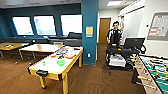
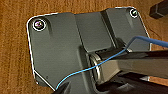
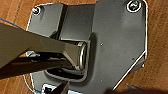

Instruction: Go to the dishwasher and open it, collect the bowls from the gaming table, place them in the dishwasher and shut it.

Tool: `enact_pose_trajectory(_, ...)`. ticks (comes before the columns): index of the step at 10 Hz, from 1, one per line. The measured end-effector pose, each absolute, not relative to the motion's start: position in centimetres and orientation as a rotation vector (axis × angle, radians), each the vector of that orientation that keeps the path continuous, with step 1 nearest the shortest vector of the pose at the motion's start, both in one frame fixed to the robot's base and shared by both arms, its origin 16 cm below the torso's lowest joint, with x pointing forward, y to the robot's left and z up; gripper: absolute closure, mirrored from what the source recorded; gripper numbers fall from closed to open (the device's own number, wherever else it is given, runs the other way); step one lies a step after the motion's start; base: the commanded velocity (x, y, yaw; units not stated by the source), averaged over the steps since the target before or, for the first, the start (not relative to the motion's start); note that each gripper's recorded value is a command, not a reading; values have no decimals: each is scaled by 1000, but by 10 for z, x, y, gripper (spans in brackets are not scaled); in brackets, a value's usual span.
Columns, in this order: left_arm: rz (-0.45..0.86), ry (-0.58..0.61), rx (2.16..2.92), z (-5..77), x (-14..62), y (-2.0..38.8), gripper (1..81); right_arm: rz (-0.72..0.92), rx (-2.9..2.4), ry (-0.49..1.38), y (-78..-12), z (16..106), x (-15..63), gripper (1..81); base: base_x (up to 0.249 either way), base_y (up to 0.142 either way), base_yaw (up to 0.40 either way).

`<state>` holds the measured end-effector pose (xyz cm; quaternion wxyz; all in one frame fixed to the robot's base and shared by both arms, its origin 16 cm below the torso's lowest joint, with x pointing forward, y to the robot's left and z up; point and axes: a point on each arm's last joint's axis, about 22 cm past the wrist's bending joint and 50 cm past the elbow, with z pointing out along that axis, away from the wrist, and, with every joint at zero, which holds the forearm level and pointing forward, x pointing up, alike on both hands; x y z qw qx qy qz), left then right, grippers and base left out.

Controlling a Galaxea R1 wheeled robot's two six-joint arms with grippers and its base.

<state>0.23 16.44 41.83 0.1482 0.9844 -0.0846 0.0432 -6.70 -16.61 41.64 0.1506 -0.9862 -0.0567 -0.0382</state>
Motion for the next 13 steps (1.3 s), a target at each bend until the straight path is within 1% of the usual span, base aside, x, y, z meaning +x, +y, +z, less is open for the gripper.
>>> enact_pose_trajectory(1,140,-245,2830,419,9,164,10,-124,-2833,-163,-167,417,-60,10,89,0,0)
enact_pose_trajectory(13,130,-245,2830,418,4,164,10,-123,-2833,-163,-167,417,-61,10,100,0,0)
